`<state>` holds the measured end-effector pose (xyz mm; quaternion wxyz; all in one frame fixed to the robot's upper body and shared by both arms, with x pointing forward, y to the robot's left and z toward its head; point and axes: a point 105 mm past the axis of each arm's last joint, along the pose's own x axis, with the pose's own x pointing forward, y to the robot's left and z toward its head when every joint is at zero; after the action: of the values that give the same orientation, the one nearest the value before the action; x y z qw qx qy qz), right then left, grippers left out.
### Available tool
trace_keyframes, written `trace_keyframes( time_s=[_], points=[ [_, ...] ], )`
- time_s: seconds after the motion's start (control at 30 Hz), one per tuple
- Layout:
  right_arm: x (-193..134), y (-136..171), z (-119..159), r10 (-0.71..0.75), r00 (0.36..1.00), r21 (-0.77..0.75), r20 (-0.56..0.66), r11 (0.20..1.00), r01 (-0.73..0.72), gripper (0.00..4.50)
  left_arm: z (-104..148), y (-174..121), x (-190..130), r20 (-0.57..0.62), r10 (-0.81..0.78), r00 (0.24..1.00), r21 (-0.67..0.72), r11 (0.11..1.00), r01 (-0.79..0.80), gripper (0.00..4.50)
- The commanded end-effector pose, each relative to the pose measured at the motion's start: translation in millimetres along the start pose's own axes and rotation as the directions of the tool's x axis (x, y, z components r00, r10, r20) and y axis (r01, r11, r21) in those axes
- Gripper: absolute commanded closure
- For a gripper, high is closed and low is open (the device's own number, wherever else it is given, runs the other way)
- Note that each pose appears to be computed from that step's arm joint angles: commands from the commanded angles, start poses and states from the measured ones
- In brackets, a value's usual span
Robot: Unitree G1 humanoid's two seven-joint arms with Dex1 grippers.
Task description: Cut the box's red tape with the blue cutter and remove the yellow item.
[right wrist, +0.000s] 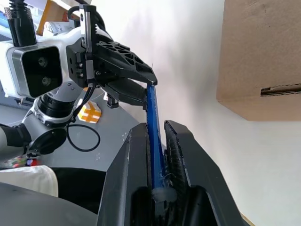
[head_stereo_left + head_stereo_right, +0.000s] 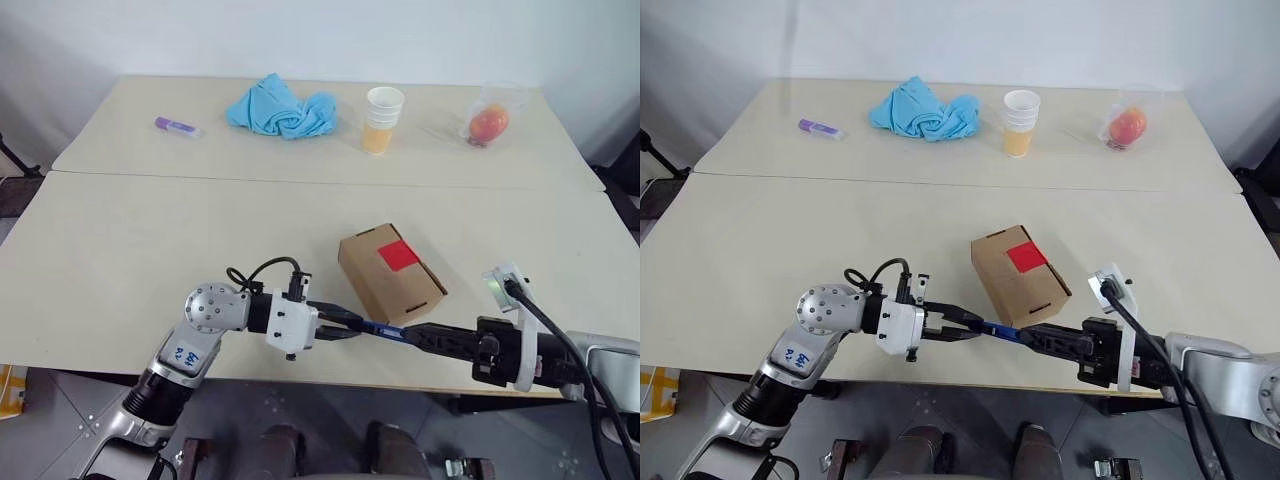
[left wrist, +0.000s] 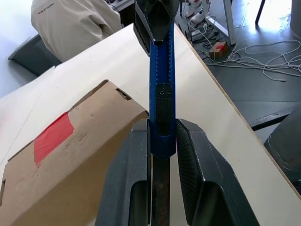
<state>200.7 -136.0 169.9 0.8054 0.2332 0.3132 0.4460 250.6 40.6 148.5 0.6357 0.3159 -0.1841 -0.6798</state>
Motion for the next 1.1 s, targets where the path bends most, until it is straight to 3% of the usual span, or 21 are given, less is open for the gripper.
trace_keyframes(
  time_s=[0.03,0.07,0.27,0.33,0.5,0.67,0.83,1.0,1.1],
  points=[
    [0,5,-4,0.022,0.999,-0.008,-0.045,1.0,-0.022,4.34,10,7,-1,0.043,0.029,0.999,0.016,0.999,-0.029,4.08],
    [0,4,-3,0.021,0.999,-0.009,-0.042,1.0,-0.021,4.34,11,8,-2,0.055,0.037,0.998,0.006,0.999,-0.037,4.08],
    [-4,15,4,0.093,0.996,-0.038,-0.017,0.995,-0.093,4.34,13,7,-13,0.073,0.035,0.997,-0.092,0.995,-0.028,2.26],
    [-12,20,3,0.106,0.994,-0.06,-0.033,0.992,-0.108,4.34,12,6,-29,0.072,0.034,0.997,-0.209,0.978,-0.018,1.67],
    [-36,46,13,0.215,0.977,-0.17,0.007,0.963,-0.21,4.34,-1,10,-74,-0.022,0.044,0.999,-0.401,0.915,-0.049,1.67],
    [-60,44,20,0.098,0.994,-0.224,0.05,0.971,-0.084,4.34,-21,16,-112,-0.105,0.068,0.992,-0.534,0.838,-0.114,1.67],
    [-92,24,43,-0.103,0.978,-0.308,0.182,0.938,0.157,4.34,-36,35,-106,-0.099,0.102,0.99,-0.522,0.842,-0.139,2.77],
    [-103,24,62,-0.158,0.959,-0.382,0.234,0.892,0.24,4.34,-29,56,-63,0.023,0.068,0.997,-0.504,0.862,-0.047,4.32],
    [-97,30,74,-0.171,0.96,-0.443,0.22,0.86,0.254,4.34,-20,66,-33,0.085,0.005,0.996,-0.468,0.883,0.035,4.46]
  ],
)
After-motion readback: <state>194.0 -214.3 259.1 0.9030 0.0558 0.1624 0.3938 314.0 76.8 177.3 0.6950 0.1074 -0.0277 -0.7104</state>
